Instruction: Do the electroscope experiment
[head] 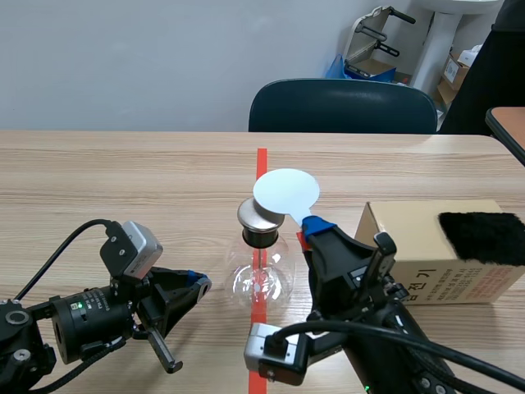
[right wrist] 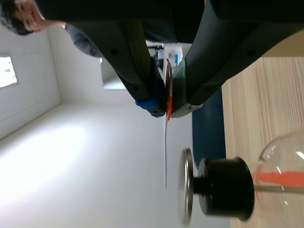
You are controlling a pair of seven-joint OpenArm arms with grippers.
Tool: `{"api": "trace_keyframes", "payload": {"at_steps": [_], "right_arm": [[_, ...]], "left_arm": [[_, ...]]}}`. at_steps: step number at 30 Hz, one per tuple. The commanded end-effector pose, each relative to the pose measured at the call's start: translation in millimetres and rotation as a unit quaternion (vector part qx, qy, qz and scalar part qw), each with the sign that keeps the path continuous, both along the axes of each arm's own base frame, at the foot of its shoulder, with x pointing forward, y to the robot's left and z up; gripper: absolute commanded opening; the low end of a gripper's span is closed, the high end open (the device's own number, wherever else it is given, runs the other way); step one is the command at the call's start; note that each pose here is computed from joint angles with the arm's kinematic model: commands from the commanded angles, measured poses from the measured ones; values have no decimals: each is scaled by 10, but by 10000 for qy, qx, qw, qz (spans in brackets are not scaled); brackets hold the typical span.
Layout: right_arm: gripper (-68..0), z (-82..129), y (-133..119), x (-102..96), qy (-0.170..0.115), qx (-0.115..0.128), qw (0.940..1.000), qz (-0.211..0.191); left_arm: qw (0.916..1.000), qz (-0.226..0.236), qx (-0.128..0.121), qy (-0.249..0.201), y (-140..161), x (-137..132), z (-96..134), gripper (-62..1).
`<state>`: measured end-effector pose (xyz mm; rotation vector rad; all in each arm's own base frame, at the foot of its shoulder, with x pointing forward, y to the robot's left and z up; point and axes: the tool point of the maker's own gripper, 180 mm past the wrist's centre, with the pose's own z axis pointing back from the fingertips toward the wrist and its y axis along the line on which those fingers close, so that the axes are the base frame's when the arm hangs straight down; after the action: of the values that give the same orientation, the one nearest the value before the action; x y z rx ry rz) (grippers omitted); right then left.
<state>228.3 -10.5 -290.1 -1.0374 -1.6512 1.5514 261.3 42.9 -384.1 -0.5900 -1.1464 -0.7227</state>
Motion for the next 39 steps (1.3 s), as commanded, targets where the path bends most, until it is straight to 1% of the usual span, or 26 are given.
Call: {"api": "trace_keyframes", "payload": {"at_steps": [1, 4, 8, 12, 15, 32, 35, 39], "right_arm": [[-660, 165, 17, 22, -360, 107, 9992, 121], [-660, 156, 99, -29, -361, 66, 9986, 384], [-660, 148, 171, -78, -362, 28, 9974, 625], [-660, 142, 218, -113, -362, 2, 9962, 787], [-660, 140, 232, -124, -362, -5, 9958, 836], [-660, 141, 224, -118, -362, -1, 9961, 810], [-660, 147, 179, -84, -362, 24, 9972, 652], [-660, 160, 65, -7, -361, 82, 9989, 275]], "left_arm": [[9997, 16, -168, -147, -36, 48, 117, -573], [9997, 16, -168, -147, -36, 48, 117, -573], [9997, 18, -168, -148, -35, 49, 117, -573], [9997, 18, -168, -148, -35, 49, 117, -573], [9997, 18, -168, -148, -35, 49, 117, -573], [9997, 18, -168, -148, -35, 49, 117, -573], [9997, 18, -168, -148, -35, 49, 117, -573], [9997, 18, -168, -148, -35, 49, 117, -573]]}}
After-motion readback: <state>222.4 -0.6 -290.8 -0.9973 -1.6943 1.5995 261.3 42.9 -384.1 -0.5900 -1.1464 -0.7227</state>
